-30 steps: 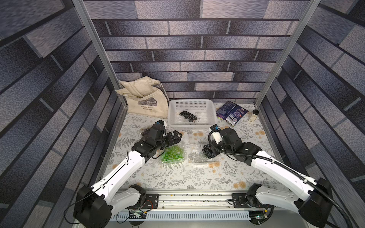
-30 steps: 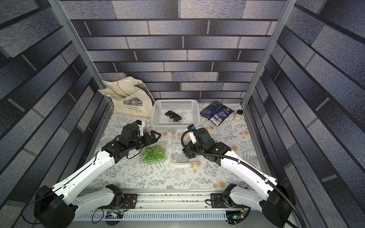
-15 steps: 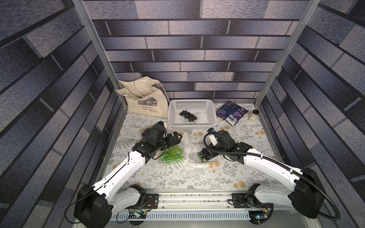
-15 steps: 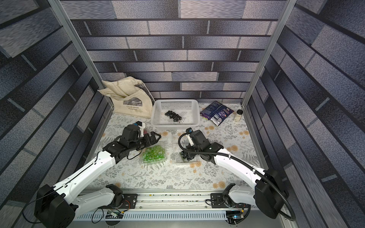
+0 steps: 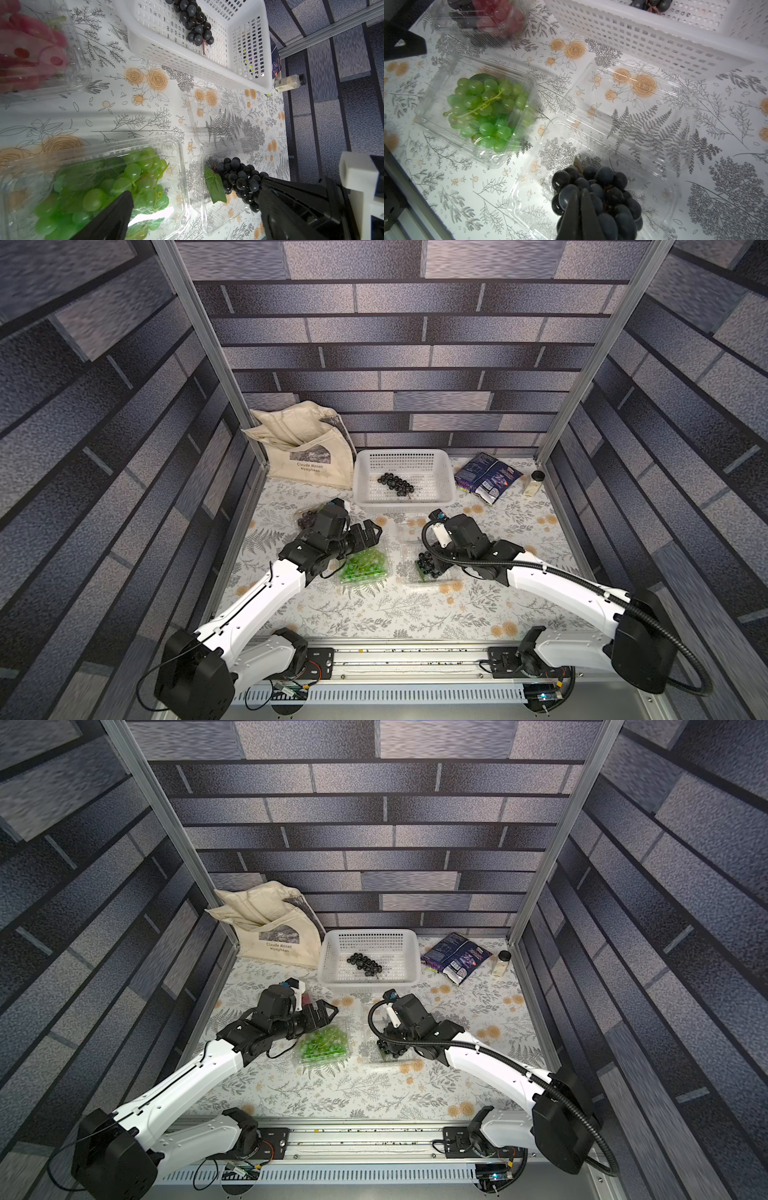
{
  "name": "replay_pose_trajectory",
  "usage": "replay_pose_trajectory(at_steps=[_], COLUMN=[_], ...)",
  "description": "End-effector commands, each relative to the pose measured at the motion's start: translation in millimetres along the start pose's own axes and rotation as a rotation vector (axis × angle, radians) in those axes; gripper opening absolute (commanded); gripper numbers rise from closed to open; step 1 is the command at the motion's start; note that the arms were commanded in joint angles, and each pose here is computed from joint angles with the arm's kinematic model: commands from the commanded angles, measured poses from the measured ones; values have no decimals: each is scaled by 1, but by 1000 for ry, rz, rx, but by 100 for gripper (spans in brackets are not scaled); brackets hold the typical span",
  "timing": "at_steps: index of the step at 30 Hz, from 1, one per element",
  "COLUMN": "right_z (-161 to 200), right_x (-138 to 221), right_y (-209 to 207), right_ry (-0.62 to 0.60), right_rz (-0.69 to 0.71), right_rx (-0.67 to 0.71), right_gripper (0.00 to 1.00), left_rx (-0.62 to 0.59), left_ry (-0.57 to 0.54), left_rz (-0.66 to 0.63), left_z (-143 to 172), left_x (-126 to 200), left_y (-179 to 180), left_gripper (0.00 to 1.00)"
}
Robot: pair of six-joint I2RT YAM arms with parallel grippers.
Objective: Pack grapes into containers
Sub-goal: Place the grape into the packing box, then pick up the grape from the basket.
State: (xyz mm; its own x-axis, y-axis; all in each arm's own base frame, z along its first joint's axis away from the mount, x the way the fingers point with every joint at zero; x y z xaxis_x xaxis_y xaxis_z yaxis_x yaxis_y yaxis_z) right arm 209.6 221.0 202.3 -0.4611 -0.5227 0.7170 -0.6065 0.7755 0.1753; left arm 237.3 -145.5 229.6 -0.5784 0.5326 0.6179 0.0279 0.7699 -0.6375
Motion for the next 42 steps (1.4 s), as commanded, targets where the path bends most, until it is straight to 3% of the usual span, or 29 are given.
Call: replay_pose_trajectory(at_steps=[1,10,21,25,33,38,42], right_z=[-28,-15,27,31,29,18,11], right_x=[18,-7,-29,-24,-9,8,18], right_y=[21,28,3,-4,-14,-8,6], right_ry=[-107,-68,25,37,29,-28,-36], right_rz=[-100,-119,60,125,219,161,53], right_rx=[-8,-14,-22,-14,-16,-25,-19], right_gripper=[0,0,0,11,48,51,39], left_rx=[-1,3,8,7,9,9,12], left_ry=[-20,-28,-33,-30,-28,-27,-28], left_rz=[11,8,8,9,10,7,7], left_z=[-1,0,0,0,0,1,0], left_x=[5,11,15,14,12,12,11], left_y=[1,3,5,6,6,7,7], left_gripper=[97,97,97,97,97,97,97])
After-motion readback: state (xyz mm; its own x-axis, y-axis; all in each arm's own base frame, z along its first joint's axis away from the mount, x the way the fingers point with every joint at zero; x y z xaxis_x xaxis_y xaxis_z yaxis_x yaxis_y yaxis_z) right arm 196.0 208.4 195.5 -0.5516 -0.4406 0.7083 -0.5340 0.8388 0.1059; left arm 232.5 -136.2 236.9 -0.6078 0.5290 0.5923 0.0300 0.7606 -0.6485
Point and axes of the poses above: each gripper's point midway between its finger pads, its own x axis back along the fingers, its own y axis along the line the jaws close on, z = x × y, the point moved 8 cm from there along x, back along the fingers, and after that the axes turned 1 degree about x, right-handed, at the moved point
